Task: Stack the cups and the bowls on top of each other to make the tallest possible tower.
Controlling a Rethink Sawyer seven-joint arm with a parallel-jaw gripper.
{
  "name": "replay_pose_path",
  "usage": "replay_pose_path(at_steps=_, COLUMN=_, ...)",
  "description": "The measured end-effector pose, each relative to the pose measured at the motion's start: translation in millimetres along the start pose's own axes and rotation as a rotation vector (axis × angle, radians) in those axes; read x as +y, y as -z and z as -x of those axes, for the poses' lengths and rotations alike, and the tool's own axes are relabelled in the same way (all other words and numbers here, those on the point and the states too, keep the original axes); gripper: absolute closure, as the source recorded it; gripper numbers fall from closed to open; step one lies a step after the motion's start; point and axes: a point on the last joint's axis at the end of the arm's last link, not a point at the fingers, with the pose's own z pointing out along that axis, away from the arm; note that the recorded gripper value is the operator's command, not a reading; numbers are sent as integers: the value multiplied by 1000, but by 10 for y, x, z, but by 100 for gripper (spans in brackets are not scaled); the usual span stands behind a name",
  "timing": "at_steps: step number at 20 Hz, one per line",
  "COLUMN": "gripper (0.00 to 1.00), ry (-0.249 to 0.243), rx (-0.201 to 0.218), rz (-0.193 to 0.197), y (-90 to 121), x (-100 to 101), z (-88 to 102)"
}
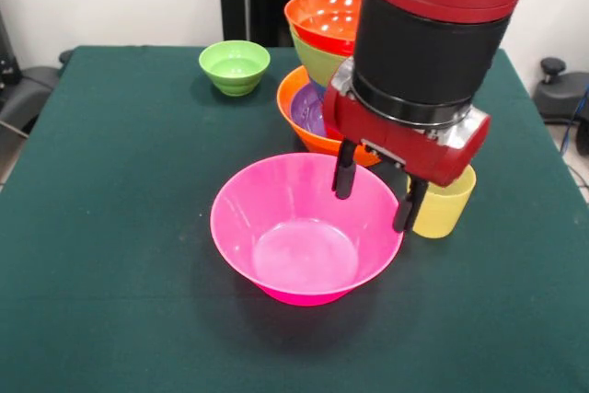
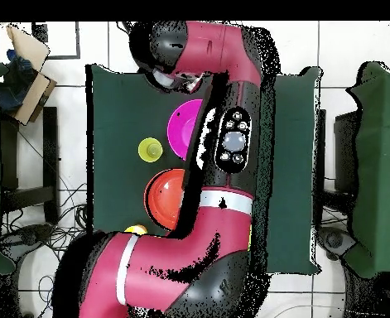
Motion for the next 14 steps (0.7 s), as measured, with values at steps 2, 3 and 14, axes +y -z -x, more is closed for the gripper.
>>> replay_pose_path(at_steps=2, gripper=0, ry=2, rx=-6, rz=-2, y=-4, x=25, z=-28)
replay_pose_path(at_steps=3, gripper=0, ry=3, rx=-9, rz=-2, y=-9, x=46, z=-49)
replay_pose_path(at_steps=14, gripper=0, ry=7, rx=-110, rz=58, y=-413, x=402, z=-240)
